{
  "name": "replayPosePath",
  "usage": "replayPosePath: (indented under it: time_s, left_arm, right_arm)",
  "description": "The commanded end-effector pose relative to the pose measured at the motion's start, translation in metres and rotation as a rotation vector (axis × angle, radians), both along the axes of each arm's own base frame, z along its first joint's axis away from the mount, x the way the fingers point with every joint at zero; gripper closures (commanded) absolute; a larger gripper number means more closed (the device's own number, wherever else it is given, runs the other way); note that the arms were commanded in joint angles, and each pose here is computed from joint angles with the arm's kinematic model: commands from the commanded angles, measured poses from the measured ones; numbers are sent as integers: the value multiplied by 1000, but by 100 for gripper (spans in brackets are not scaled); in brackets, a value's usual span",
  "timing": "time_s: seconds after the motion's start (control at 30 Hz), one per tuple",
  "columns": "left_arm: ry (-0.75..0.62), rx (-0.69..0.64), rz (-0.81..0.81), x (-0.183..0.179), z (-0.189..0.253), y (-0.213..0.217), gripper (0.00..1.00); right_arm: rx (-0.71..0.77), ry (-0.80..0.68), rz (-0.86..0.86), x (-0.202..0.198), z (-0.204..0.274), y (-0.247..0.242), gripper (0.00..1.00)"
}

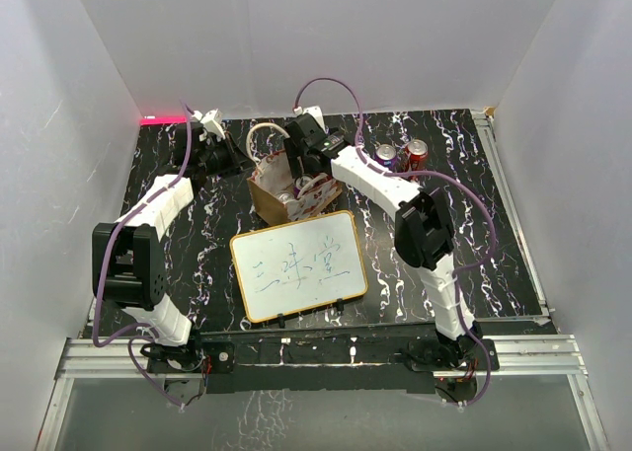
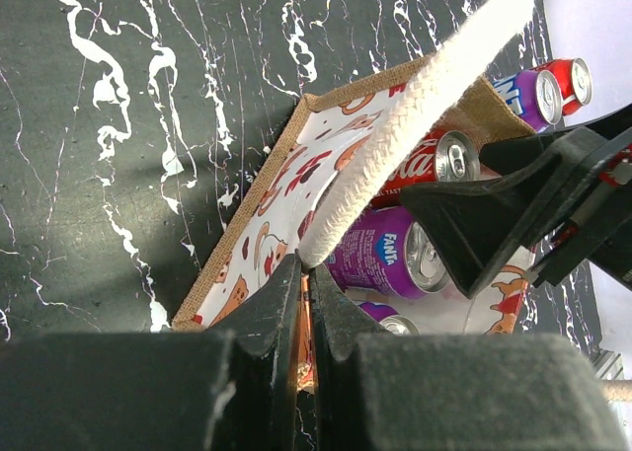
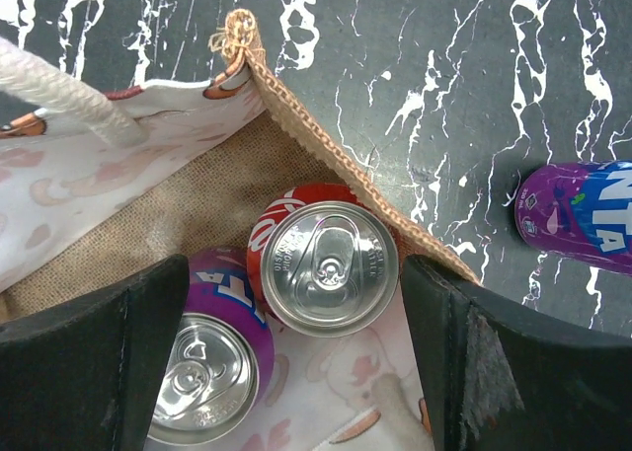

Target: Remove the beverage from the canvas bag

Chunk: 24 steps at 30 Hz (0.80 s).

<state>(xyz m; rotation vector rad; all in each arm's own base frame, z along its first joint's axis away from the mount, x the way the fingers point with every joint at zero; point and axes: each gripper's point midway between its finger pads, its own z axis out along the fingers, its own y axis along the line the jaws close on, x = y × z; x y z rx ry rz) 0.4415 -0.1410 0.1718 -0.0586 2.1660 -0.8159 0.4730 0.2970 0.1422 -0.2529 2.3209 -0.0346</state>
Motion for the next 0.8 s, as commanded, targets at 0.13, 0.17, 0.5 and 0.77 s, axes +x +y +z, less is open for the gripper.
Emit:
replayPosePath:
  time_s: [0.13,0.17,0.5,0.77]
  left_arm:
    - [-48,-13,-8,-4,21,0,100]
    - [-47,-14,-9,-4,21,0,100]
    - [-46,-15,-10,-4,20,0,100]
    - [-44,-17,-9,-4,20,0,100]
  right_arm:
    - [-32,6,-71,18,-14,-23,8]
    - [-36,15,-73,19,-19,-24,8]
    - [-64,59,-77,23,-46,-31,8]
    - [-62,85,-56,27,-64,-27,8]
